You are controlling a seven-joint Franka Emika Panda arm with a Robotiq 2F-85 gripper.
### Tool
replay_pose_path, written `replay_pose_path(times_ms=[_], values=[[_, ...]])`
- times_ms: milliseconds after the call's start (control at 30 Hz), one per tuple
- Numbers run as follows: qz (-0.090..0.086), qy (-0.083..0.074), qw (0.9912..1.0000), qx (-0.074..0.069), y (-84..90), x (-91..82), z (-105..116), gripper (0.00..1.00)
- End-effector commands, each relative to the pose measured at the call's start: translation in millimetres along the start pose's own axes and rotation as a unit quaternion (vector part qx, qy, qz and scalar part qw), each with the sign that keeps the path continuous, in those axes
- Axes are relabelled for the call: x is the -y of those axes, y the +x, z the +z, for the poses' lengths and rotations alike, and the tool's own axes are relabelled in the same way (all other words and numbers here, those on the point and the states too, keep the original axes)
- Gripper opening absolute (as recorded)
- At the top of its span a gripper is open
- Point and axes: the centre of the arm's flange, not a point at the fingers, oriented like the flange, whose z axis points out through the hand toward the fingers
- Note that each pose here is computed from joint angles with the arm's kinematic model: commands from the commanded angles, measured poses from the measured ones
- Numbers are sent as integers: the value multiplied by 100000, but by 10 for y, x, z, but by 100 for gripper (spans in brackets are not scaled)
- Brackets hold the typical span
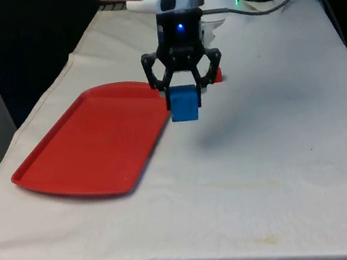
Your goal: Pick up the largest block and place it onto the tray.
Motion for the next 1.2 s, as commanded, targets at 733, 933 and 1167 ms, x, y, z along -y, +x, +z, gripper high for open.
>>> replay_pose_path(times_ms=[733,933,1167], values=[[1147,-761,99989,490,-272,-725,180,0],[1567,-830,99982,654,-394,-877,372,0],[1728,-656,99983,270,-528,-1142,621,0]])
